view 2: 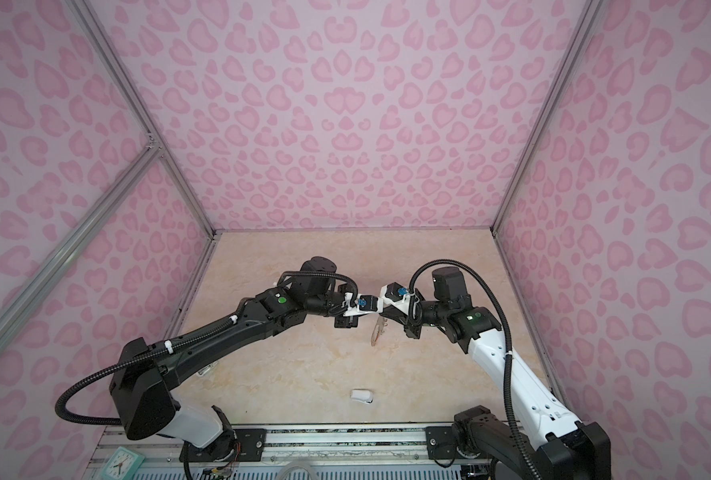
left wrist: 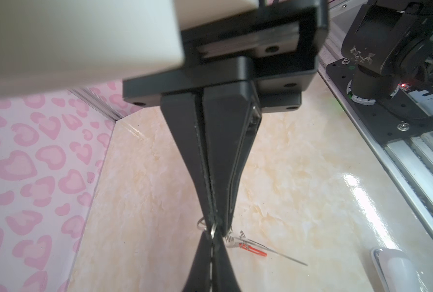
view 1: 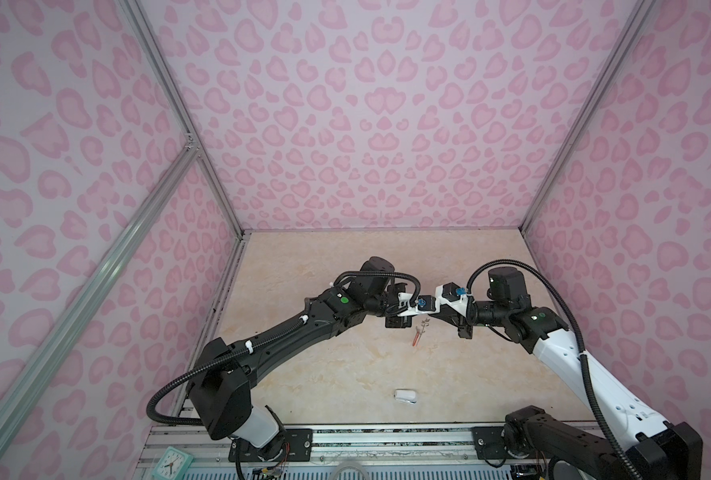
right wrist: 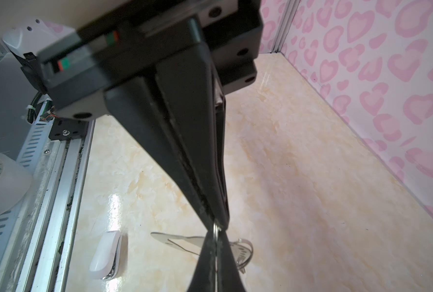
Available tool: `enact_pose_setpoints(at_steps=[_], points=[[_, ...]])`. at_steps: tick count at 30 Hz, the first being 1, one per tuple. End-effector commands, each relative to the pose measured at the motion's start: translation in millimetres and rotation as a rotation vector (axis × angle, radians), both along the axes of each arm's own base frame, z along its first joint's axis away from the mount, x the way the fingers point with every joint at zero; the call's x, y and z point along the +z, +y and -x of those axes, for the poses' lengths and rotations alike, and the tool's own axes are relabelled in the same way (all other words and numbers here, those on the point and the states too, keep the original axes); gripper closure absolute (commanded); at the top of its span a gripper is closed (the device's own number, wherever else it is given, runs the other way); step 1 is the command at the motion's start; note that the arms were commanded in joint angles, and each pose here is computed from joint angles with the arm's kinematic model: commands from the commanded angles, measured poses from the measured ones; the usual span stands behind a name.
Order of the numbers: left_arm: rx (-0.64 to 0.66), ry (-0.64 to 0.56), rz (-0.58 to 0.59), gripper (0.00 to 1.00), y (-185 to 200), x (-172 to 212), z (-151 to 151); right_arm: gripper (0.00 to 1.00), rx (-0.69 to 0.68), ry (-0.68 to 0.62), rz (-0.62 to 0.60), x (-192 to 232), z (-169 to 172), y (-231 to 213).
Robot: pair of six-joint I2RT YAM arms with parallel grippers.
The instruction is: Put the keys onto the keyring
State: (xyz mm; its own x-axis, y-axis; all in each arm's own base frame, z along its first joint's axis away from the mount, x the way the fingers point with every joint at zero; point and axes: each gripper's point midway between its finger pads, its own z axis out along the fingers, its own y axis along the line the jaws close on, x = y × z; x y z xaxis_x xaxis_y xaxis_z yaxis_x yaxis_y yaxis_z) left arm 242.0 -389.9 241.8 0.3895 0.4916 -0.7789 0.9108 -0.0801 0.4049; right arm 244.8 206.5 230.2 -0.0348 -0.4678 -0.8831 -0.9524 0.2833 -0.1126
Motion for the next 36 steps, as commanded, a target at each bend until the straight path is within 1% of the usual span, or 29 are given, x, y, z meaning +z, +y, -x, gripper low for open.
enact_pose_setpoints(at_steps=[1,5,8,15,23,31,36], points=[[0.009,0.06,0.079,0.97,-3.8,10.5,-4.6,0.81,-0.058,-0.06,0.025,-0.9,-8.7,-6.6],[0.003,0.104,0.178,0.97,-2.8,21.3,-4.6,0.77,-0.121,-0.117,0.042,-2.6,-13.6,-16.6],[0.009,0.115,0.237,0.97,-1.8,29.7,-6.9,0.76,-0.146,-0.131,0.019,-1.6,-14.7,-20.6],[-0.014,0.123,0.351,0.97,-1.7,47.0,-4.7,0.82,-0.102,-0.11,-0.035,-0.7,-14.2,-12.2],[-0.036,0.137,0.401,0.97,-4.3,51.1,-2.6,0.87,-0.035,-0.147,-0.098,15.9,-10.5,-2.7],[-0.029,0.163,0.401,0.97,-11.3,38.0,-9.4,0.88,-0.006,-0.138,-0.108,15.4,-9.7,0.9],[-0.026,0.176,0.39,0.97,-13.9,30.6,-11.1,0.89,-0.019,-0.154,-0.116,19.2,-12.6,0.4]])
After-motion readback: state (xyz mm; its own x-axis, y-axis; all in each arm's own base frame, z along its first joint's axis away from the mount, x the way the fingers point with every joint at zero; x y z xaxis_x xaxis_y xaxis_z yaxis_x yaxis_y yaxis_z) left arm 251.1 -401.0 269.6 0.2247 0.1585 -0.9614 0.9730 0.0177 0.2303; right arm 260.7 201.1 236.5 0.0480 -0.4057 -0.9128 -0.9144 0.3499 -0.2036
